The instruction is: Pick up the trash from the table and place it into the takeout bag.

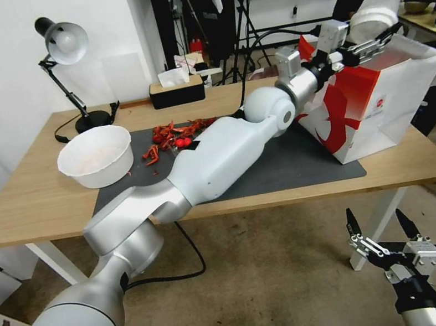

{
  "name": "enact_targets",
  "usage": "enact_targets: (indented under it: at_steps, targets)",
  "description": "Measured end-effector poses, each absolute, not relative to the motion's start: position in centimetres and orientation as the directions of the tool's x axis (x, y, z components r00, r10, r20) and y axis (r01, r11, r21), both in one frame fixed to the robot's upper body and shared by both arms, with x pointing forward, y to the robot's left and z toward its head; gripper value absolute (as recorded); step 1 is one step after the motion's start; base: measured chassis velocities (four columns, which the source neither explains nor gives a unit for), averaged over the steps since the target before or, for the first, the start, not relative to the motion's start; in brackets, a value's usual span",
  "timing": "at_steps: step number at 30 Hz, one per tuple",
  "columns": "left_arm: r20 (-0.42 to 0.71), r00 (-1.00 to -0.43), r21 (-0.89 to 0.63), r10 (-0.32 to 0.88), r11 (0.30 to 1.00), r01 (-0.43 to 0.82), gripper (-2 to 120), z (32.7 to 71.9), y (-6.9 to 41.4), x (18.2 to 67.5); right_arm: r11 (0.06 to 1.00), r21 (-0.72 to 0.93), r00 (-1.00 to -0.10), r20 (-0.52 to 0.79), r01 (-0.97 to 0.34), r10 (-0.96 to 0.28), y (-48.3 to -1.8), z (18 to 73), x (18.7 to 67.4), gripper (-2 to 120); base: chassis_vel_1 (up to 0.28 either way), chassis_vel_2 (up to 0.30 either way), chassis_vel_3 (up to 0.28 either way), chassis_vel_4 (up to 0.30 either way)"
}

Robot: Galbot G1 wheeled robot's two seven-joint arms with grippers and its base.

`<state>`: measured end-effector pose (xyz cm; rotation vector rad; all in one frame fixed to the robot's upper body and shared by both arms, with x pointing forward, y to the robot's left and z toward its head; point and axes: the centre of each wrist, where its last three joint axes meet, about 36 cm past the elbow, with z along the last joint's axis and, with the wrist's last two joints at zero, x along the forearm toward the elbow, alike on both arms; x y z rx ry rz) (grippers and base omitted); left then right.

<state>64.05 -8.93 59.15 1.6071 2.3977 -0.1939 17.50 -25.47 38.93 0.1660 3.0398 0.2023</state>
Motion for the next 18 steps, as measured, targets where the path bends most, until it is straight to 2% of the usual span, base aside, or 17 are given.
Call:
enact_targets:
  at_steps: [6,9,10,11,13,18]
  targets:
    - [-0.247,-0.329,0.087,0.911,0.359,0.929,71,59.5,-9.4,63.3,0.985,0.138,-0.990,-0.089,0.100,0.113,-25.6,38.9,17.3,100,0.000,0.000,0.000,0.000]
    - [-0.246,-0.329,0.092,0.912,0.360,0.928,79,59.6,-9.5,63.2,0.985,0.138,-0.990,-0.091,0.099,0.112,-25.6,38.9,17.3,100,0.000,0.000,0.000,0.000]
    - [-0.246,-0.330,0.093,0.911,0.362,0.928,85,59.6,-9.5,63.1,0.986,0.138,-0.990,-0.092,0.098,0.111,-25.6,38.9,17.3,100,0.000,0.000,0.000,0.000]
    - [-0.246,-0.330,0.093,0.911,0.362,0.928,85,59.6,-9.5,63.1,0.986,0.138,-0.990,-0.092,0.098,0.111,-25.6,38.9,17.3,100,0.000,0.000,0.000,0.000]
    - [-0.247,-0.335,0.094,0.910,0.366,0.926,95,59.8,-9.6,62.9,0.986,0.139,-0.989,-0.096,0.094,0.108,-25.6,39.0,17.3,100,0.000,0.000,0.000,0.000]
    - [-0.253,-0.349,0.086,0.902,0.380,0.921,100,59.7,-9.6,62.6,0.986,0.142,-0.990,-0.098,0.090,0.105,-25.5,39.1,17.3,100,0.000,0.000,0.000,0.000]
